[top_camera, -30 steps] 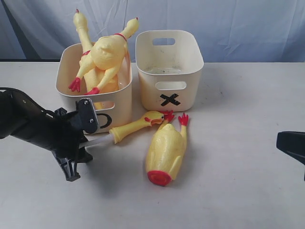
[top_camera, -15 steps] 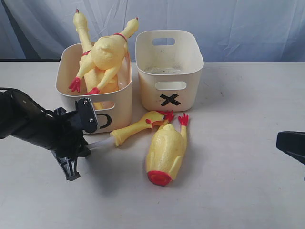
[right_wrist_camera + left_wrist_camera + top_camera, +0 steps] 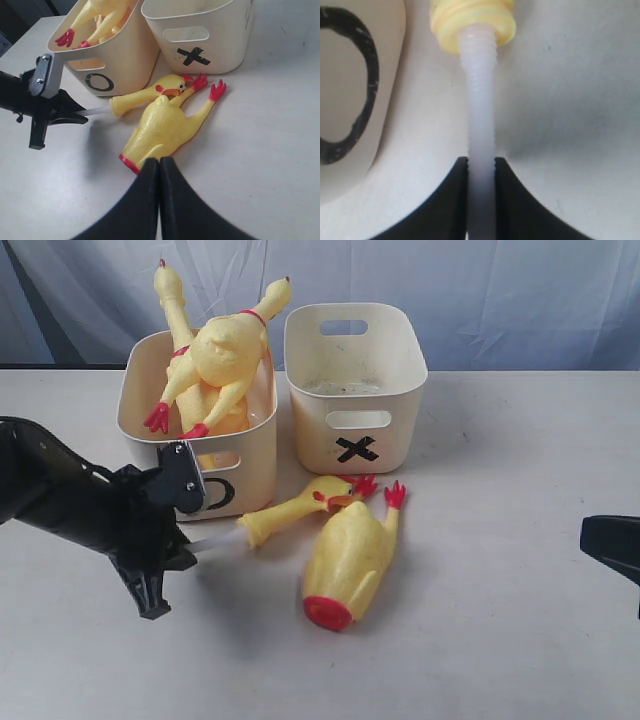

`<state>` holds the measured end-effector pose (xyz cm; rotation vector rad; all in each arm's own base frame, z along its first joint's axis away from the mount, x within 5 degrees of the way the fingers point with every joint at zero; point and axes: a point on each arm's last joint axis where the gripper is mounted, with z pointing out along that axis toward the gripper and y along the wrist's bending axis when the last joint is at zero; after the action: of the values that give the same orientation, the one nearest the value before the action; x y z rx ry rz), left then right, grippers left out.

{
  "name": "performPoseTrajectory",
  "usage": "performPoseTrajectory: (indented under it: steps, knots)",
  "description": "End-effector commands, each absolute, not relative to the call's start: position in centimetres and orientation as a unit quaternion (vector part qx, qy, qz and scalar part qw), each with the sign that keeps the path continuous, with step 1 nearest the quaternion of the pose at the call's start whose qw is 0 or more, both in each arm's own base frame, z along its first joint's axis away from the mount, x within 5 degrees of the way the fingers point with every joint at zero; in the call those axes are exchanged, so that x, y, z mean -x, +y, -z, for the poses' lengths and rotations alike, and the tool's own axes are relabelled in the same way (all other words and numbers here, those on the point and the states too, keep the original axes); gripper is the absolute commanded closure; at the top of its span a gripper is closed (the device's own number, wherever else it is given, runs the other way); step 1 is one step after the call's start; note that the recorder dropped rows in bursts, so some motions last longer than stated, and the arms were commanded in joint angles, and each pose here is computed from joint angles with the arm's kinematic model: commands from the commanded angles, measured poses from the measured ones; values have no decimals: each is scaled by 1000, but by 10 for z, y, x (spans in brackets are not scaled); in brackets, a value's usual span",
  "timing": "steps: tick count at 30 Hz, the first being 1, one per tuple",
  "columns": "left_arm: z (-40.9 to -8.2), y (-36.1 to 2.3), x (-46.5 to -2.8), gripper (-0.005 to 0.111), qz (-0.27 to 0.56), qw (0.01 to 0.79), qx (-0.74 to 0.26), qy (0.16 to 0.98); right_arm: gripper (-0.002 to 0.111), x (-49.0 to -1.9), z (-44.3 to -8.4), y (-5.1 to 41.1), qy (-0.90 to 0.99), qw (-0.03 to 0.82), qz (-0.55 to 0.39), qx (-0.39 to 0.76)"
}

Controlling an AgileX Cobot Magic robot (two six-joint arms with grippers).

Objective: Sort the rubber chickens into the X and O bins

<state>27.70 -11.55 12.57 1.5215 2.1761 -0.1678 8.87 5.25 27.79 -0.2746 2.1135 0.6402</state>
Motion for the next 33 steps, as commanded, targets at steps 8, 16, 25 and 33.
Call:
performPoseTrajectory:
  steps: [8,16,25,33]
  knots:
    - [-170,-119,-265,107,96,284,-525,797,109,-90,-281,53,849,448,-259,111]
    - [-194,-119,-249,107,123,281,-542,782,109,-90,-281,53,849,448,-259,111]
    - [-220,-117,-240,107,120,321,-530,775,109,-90,-281,53,849,448,-259,111]
    - [-228,-117,-236,107,122,330,-534,769,109,-90,-281,53,849,448,-259,111]
